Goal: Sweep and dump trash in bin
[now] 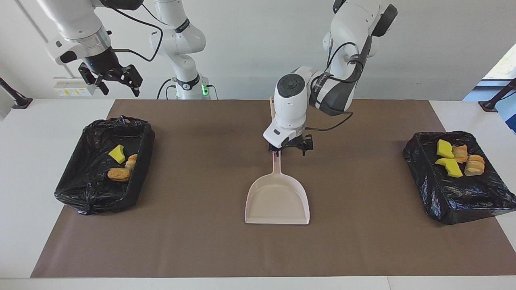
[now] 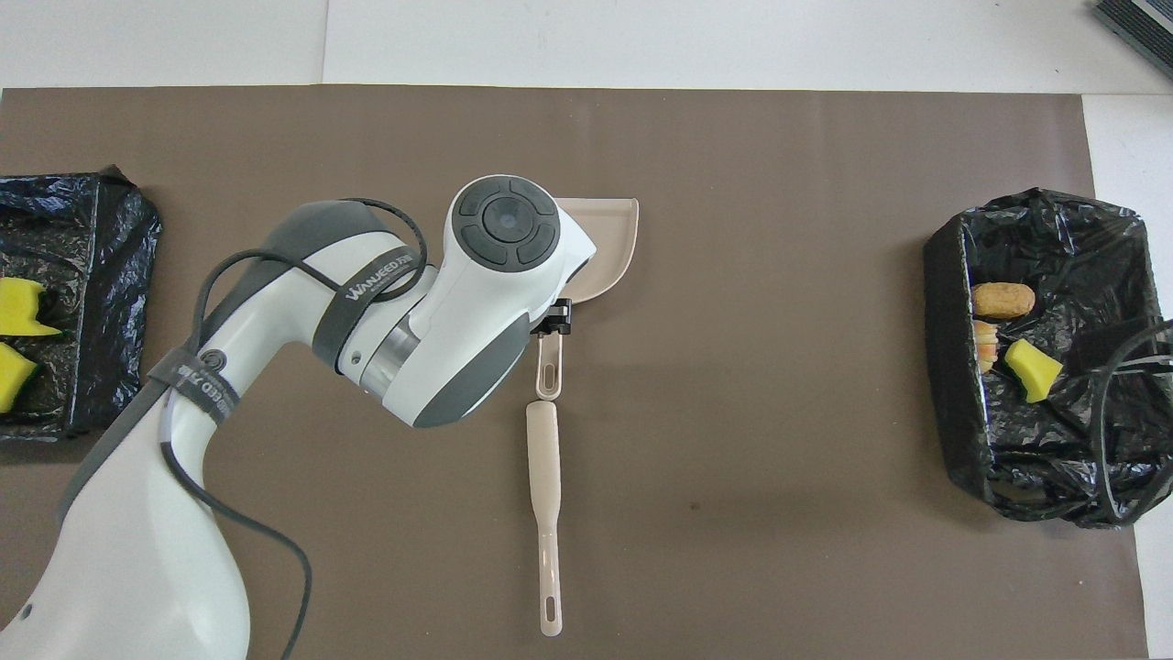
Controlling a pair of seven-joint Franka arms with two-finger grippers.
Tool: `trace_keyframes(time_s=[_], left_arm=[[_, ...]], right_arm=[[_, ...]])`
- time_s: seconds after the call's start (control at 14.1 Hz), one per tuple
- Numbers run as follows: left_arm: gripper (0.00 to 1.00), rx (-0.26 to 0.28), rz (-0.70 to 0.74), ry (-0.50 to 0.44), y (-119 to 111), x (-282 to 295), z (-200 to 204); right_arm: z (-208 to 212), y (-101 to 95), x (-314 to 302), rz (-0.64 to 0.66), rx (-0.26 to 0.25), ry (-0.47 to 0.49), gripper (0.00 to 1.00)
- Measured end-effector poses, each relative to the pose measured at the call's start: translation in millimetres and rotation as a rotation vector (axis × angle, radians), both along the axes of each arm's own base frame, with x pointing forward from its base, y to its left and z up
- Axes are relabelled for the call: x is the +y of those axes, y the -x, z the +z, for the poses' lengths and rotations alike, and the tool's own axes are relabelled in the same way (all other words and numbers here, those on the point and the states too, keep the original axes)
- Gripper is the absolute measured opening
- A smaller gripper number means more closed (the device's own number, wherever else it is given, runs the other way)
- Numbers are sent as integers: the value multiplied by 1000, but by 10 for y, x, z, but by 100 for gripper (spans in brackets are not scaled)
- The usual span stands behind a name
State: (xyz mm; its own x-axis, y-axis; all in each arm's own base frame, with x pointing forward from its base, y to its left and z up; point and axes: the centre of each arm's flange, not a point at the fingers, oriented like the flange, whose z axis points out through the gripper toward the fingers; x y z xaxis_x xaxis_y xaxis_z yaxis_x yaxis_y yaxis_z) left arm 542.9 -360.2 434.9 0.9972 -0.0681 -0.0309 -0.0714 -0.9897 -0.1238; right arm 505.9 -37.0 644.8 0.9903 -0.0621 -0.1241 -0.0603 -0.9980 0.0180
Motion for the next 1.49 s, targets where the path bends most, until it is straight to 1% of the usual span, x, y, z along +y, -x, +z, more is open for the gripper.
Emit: trace_keyframes(time_s=[0.07,0.28,0.42,0.5,0.64,0.71,0.92,1.13,1.2,1.27,1.35,1.49], left_arm=[[100,3,22,5,17,173,93],[100,15,-5,56,36,863,492],[100,9,-34,81,127,1422,806],[100,13,-49,83,208,1684,944],[100,28,-67,85,335,2059,1119],[100,22,-78,91,360,2217,1200],[100,-16,-100,113,351,2756,1462],[100,-53,-108,128,340,3223,1909],[100,-47,-100,137,340,3299,2065],[100,-29,-89,147,325,3342,2191],[100,-8,-77,153,274,3376,2285],[100,15,-68,154,157,3412,2376]], right_arm=[[14,28,51,10,9,-1,100],[60,44,141,27,-4,-1,100],[86,-4,137,27,-45,3,100],[94,-20,133,27,-57,7,100],[108,-48,119,28,-80,18,100],[115,-63,116,28,-92,21,100],[116,-71,114,27,-97,21,100],[116,-71,101,25,-97,21,100],[116,-71,100,25,-97,21,100],[116,-70,96,24,-97,21,100],[116,-70,84,22,-97,21,100],[115,-66,17,9,-97,22,100]])
